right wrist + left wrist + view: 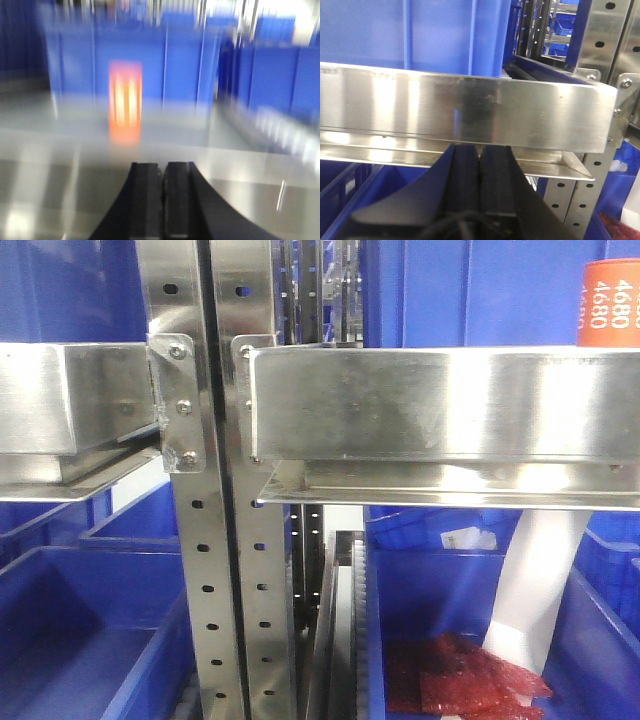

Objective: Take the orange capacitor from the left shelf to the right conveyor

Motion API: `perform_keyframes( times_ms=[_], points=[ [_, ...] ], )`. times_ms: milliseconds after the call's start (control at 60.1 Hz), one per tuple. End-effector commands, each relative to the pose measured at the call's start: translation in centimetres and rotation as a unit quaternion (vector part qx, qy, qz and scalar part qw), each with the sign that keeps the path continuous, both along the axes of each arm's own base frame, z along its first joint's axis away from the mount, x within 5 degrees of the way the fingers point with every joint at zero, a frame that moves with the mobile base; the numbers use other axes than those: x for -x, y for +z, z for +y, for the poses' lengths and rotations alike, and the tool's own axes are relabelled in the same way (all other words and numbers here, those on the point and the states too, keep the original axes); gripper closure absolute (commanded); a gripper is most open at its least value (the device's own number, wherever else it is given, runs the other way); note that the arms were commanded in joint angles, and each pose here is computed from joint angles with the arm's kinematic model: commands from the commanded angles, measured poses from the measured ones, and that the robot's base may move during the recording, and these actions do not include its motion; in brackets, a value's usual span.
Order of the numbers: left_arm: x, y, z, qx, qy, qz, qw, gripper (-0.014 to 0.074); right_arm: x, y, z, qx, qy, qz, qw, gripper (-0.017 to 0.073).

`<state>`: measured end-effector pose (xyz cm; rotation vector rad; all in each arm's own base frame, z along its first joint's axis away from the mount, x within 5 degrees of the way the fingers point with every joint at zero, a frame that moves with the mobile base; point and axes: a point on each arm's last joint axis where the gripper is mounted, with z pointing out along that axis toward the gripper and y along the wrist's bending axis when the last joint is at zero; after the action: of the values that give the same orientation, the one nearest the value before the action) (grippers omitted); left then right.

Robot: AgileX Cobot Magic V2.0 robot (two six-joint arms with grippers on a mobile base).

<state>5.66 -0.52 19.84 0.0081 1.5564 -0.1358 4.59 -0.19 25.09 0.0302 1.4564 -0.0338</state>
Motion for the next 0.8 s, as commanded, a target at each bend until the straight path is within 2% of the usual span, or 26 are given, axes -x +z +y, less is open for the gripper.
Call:
perform_keyframes(
  times_ms=[0,116,200,283,432,515,648,781],
  points=[
    [0.2,1.1,0.0,0.005,0.001,-0.057,0.998,0.0699,1.1,5.2,0.0,-0.010,0.000,-0.068,0.998,0.0517],
    [0.2,1.1,0.0,0.005,0.001,-0.057,0.998,0.0699,0.2,9.0,0.0,-0.012,0.000,-0.028,1.000,0.0507],
    [0.2,1.1,0.0,0.005,0.001,-0.057,0.998,0.0699,-1.3,11.2,-0.1,-0.013,0.000,-0.004,1.000,0.0456],
    [0.2,1.1,0.0,0.005,0.001,-0.057,0.998,0.0699,-3.4,12.3,-0.1,-0.014,0.003,0.031,0.999,0.0334],
    [0.2,1.1,0.0,0.005,0.001,-0.057,0.998,0.0699,-7.6,12.4,0.3,-0.015,0.025,0.090,0.996,0.0037],
    [0.2,1.1,0.0,0.005,0.001,-0.057,0.998,0.0699,-9.7,12.0,0.8,-0.013,0.042,0.109,0.993,-0.0064],
    [0.2,1.1,0.0,0.005,0.001,-0.057,0.998,0.0699,-12.8,10.9,1.6,-0.011,0.061,0.121,0.991,-0.0057],
    [0.2,1.1,0.0,0.005,0.001,-0.057,0.998,0.0699,-15.5,9.9,1.9,-0.010,0.063,0.117,0.991,-0.0057]
  ],
)
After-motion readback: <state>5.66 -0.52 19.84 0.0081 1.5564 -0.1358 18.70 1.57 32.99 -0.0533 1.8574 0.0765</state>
